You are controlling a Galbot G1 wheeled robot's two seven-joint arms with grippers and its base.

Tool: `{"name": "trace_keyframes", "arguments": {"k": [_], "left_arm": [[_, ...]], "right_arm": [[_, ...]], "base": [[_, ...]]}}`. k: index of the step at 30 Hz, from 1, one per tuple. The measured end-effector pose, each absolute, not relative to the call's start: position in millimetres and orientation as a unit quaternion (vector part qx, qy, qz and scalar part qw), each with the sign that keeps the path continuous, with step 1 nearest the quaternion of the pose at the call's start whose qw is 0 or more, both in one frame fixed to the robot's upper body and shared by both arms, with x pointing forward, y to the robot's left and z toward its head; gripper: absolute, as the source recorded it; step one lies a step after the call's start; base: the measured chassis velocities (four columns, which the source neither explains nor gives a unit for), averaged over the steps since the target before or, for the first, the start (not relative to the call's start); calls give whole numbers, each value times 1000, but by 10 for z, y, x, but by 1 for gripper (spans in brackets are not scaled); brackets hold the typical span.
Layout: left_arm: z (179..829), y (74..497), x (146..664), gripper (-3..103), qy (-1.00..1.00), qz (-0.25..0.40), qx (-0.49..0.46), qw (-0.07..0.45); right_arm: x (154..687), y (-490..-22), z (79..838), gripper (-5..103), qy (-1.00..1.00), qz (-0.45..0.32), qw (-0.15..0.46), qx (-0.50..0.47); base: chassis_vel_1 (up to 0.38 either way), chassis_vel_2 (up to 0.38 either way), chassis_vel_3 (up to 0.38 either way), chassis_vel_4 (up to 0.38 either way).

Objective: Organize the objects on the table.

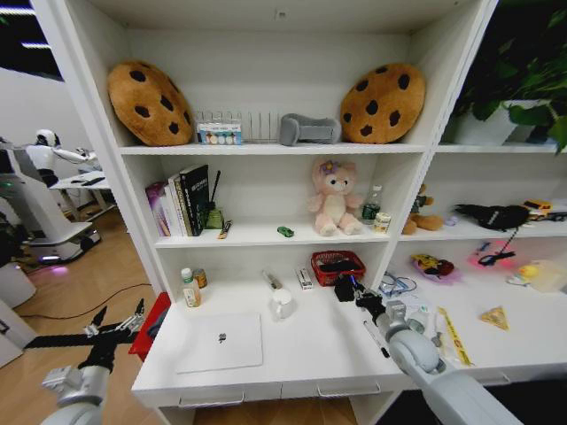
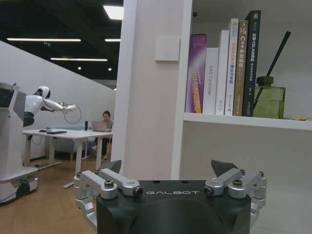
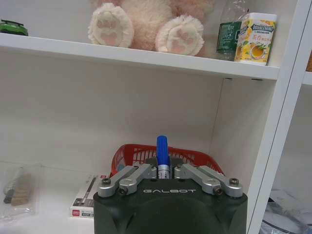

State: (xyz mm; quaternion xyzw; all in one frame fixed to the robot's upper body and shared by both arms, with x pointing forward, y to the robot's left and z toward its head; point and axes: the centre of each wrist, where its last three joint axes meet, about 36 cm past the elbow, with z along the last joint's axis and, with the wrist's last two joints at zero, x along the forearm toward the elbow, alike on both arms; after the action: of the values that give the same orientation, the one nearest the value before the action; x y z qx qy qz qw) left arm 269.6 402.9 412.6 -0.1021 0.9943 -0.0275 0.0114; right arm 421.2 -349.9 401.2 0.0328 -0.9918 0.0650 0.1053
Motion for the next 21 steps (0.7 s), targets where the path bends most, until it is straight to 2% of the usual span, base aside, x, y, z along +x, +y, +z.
{"name": "trace_keyframes", "arguments": {"k": [11,21], "left_arm": [[4122,4069,2652,100,994,-26,-107,7],[4120,4098,2605,100,993,-23,-112,2]], "right_arm": [[4444,-3741,3778,11,-990,69,124,23],[4949,-3877,3791,11,-992,40,122,8]], "base": [[0,0,0,0],[0,0,0,0]]}}
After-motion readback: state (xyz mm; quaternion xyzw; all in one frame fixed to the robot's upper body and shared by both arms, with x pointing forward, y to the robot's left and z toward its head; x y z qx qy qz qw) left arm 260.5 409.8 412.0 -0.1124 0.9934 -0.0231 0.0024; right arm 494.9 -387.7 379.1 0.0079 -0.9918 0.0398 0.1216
